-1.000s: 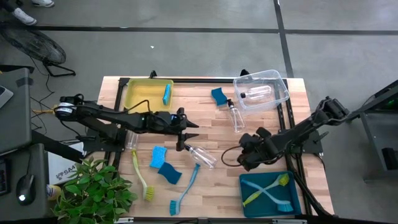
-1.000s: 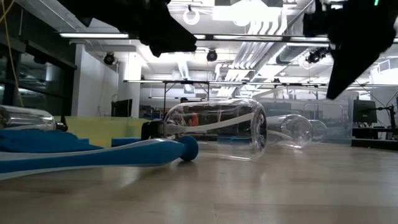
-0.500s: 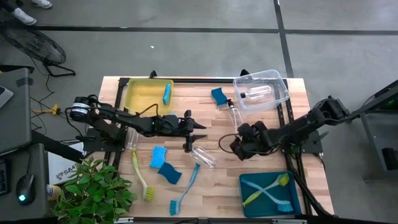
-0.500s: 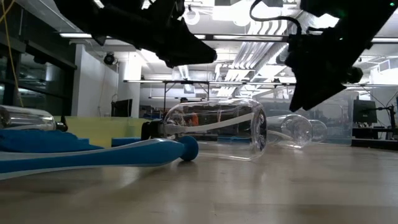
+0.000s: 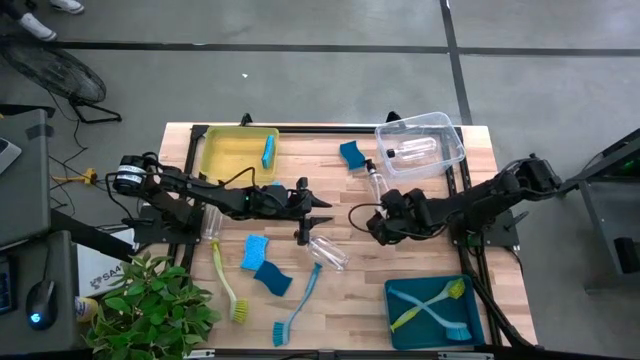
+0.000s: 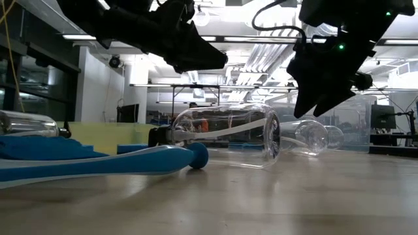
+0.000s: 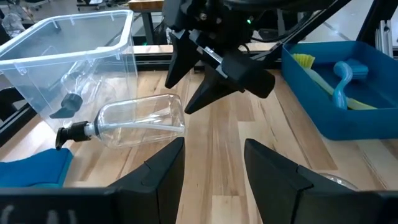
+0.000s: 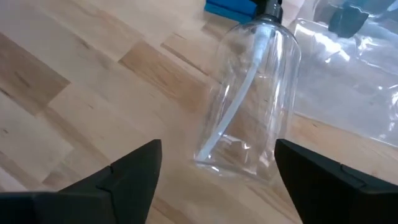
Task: Pick & Place Kitchen Sink Supplies
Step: Put the transparent soap dispenser into the transparent bin
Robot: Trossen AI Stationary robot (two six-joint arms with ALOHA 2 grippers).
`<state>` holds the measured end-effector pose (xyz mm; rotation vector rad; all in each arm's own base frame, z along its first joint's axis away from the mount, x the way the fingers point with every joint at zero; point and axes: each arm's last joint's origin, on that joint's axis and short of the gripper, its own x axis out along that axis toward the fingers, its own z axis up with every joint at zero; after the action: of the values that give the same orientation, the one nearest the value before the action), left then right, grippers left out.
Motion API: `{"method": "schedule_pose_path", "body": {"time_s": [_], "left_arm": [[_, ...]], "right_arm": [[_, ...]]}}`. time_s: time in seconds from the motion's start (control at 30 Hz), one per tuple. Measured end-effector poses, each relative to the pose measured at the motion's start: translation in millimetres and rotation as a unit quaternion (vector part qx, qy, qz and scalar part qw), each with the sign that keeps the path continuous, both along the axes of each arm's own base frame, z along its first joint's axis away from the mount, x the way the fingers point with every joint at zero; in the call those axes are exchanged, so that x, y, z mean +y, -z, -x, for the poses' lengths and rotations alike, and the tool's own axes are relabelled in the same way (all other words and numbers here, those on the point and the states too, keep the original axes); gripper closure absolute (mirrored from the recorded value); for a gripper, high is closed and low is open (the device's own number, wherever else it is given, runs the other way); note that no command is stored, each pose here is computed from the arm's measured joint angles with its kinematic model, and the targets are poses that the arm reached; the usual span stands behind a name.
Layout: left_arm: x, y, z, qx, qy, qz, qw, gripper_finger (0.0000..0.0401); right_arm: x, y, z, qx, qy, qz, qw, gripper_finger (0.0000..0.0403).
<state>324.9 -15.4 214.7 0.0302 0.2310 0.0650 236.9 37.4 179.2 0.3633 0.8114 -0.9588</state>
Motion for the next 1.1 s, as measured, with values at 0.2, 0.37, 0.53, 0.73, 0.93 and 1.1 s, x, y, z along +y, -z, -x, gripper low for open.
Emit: {"method": "schedule_pose_path", "body": {"time_s": [0.2, 0.37, 0.53, 0.73, 0.93, 1.1], "left_arm": [[0, 0, 0, 0.001, -0.001, 0.007, 1.0, 0.0238], [0, 1, 0, 0.005, -0.001, 0.006, 1.0, 0.0238], [0, 4, 1, 0.02, -0.001, 0.005, 1.0, 0.0238], [0, 5, 1, 0.029, 0.0, 0.005, 1.0, 0.0238], [0, 5, 1, 0.028, 0.003, 0.006, 1.0, 0.0238], [0, 5, 1, 0.028, 0.004, 0.006, 1.0, 0.0238]], "right_arm": [[-10, 1, -1, 0.004, 0.02, -0.011, 1.0, 0.0072], [-20, 1, -1, 0.013, 0.037, -0.03, 0.999, 0.0061], [-27, 2, -2, 0.018, 0.041, -0.057, 0.997, 0.0059], [-29, 2, -5, 0.007, 0.041, -0.071, 0.997, 0.0059], [-29, 2, -5, 0.008, 0.041, -0.071, 0.997, 0.0059], [-29, 2, -5, 0.006, 0.043, -0.065, 0.997, 0.0058]]}}
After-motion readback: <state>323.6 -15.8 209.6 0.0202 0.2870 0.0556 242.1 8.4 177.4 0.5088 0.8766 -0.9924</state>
